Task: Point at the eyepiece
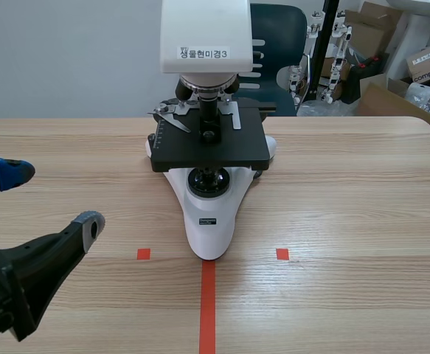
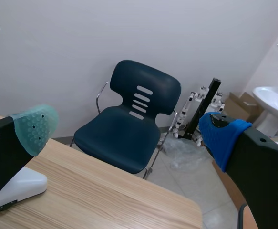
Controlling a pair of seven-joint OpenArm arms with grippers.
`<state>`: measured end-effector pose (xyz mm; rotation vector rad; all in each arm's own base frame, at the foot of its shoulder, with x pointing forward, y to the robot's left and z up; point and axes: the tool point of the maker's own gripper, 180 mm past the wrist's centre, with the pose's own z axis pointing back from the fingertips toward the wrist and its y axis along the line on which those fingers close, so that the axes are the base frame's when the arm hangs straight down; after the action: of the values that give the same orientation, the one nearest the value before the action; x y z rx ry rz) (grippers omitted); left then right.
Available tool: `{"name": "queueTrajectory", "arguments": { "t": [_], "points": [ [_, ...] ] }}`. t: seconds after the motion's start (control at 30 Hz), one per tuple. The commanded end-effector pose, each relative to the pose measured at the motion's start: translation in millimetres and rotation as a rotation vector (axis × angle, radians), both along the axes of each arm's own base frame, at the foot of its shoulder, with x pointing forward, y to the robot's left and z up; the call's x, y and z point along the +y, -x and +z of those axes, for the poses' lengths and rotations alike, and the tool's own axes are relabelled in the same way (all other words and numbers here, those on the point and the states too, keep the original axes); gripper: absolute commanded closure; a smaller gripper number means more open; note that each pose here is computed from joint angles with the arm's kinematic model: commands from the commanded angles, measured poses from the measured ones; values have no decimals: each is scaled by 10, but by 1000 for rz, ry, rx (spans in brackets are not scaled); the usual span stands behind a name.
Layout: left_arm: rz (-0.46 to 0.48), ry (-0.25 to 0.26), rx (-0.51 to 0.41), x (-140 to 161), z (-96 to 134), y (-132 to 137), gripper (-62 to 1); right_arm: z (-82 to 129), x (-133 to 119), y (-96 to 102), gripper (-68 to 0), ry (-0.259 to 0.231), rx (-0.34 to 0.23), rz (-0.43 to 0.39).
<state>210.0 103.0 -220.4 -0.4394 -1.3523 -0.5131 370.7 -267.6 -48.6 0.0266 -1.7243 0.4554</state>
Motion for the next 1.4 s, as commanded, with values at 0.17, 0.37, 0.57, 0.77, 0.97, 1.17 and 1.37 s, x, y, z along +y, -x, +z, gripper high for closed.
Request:
{"name": "queueTrajectory", "arguments": {
  "t": [0.17, 0.37, 0.57, 0.77, 0.97, 1.17, 1.37],
  "points": [
    [-4, 26, -23, -37, 87, -6, -623, 307, 167, -36, -679, -25, -36, 69],
    [-4, 26, -23, -37, 88, -6, -623, 370, 339, -118, -679, -42, -17, 114],
    [-4, 26, -23, -37, 87, -6, -623, 328, 542, -211, -679, -47, 19, 152],
    [-4, 26, -23, -37, 88, -6, -623, 242, 843, -260, -679, -68, 62, 235],
    [-4, 26, -23, -37, 88, -6, -623, 267, 1116, -276, -679, -162, 100, 325],
    [-4, 25, -23, -37, 86, -6, -623, 278, 1348, -295, -679, -227, 133, 388],
    [-4, 24, -21, -37, 82, -5, -623, 270, 1351, -441, -679, -330, 151, 348]
  ]
}}
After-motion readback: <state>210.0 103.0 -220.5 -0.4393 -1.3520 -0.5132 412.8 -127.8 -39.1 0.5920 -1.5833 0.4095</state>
